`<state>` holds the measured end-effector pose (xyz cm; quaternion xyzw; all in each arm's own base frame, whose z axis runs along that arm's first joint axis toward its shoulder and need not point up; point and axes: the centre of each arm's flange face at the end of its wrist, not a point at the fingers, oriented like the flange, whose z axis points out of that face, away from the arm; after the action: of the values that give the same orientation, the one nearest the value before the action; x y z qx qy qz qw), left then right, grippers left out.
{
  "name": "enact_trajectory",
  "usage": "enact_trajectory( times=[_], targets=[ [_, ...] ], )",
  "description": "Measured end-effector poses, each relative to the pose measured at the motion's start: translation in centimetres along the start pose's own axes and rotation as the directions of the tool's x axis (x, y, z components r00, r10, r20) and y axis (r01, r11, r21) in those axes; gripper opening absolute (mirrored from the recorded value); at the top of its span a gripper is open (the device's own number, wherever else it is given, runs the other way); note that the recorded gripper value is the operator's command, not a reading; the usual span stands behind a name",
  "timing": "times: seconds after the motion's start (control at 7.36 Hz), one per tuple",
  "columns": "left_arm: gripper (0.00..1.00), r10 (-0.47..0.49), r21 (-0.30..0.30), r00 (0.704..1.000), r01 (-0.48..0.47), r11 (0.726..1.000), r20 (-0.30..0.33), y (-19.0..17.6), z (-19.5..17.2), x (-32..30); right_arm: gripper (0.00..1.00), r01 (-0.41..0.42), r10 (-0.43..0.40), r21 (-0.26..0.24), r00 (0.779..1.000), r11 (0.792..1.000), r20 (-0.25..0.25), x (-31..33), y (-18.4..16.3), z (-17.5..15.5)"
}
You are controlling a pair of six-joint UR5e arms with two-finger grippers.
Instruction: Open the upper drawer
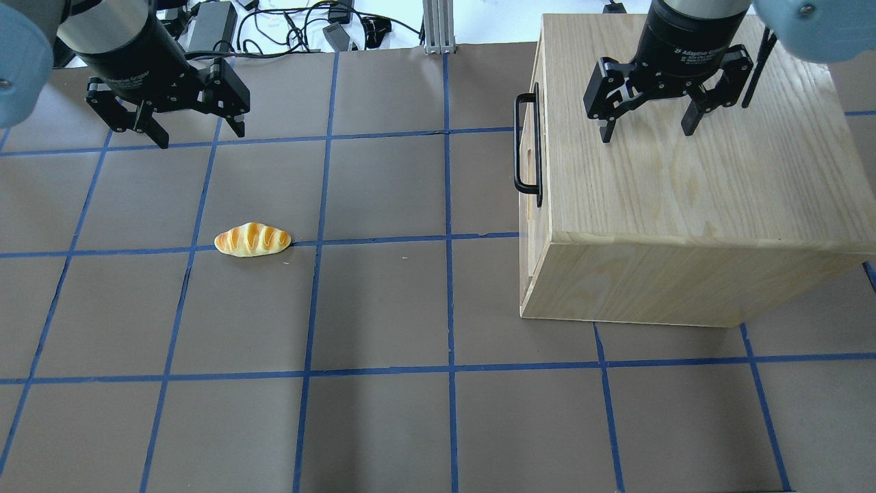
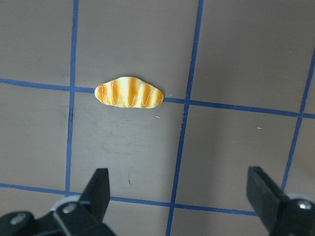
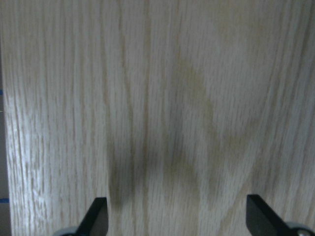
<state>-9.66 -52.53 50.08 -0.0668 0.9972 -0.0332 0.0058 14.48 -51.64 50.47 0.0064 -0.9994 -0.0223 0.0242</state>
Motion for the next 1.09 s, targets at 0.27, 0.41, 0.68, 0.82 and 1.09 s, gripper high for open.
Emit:
enact_trajectory(
  times=[0.27, 0.41, 0.68, 0.82, 1.09],
  targets=[
    [1.00, -0.003, 0.027, 1.000, 0.003, 1.000, -0.011, 0.1, -1.5, 0.0, 1.00, 0.001, -0.001, 0.000, 1.000, 1.000, 0.000, 0.0, 0.0, 0.0],
    [1.00, -0.001, 0.033, 1.000, 0.002, 0.999, -0.021, 0.1, -1.8, 0.2, 1.00, 0.001, -0.001, 0.000, 1.000, 1.000, 0.000, 0.0, 0.0, 0.0],
    [1.00, -0.001, 0.012, 1.000, 0.002, 1.000, -0.028, -0.3, -0.7, 0.9, 1.00, 0.001, -0.001, 0.000, 1.000, 1.000, 0.000, 0.0, 0.0, 0.0],
    [1.00, -0.006, 0.008, 1.000, 0.006, 1.000, -0.028, -0.3, -0.5, 1.1, 1.00, 0.001, -0.001, 0.000, 1.000, 1.000, 0.000, 0.0, 0.0, 0.0],
    [1.00, -0.036, -0.001, 0.997, 0.036, 0.999, -0.061, -0.2, -0.3, 2.9, 1.00, 0.000, 0.000, 0.000, 1.000, 1.000, 0.000, 0.0, 0.0, 0.0]
  ],
)
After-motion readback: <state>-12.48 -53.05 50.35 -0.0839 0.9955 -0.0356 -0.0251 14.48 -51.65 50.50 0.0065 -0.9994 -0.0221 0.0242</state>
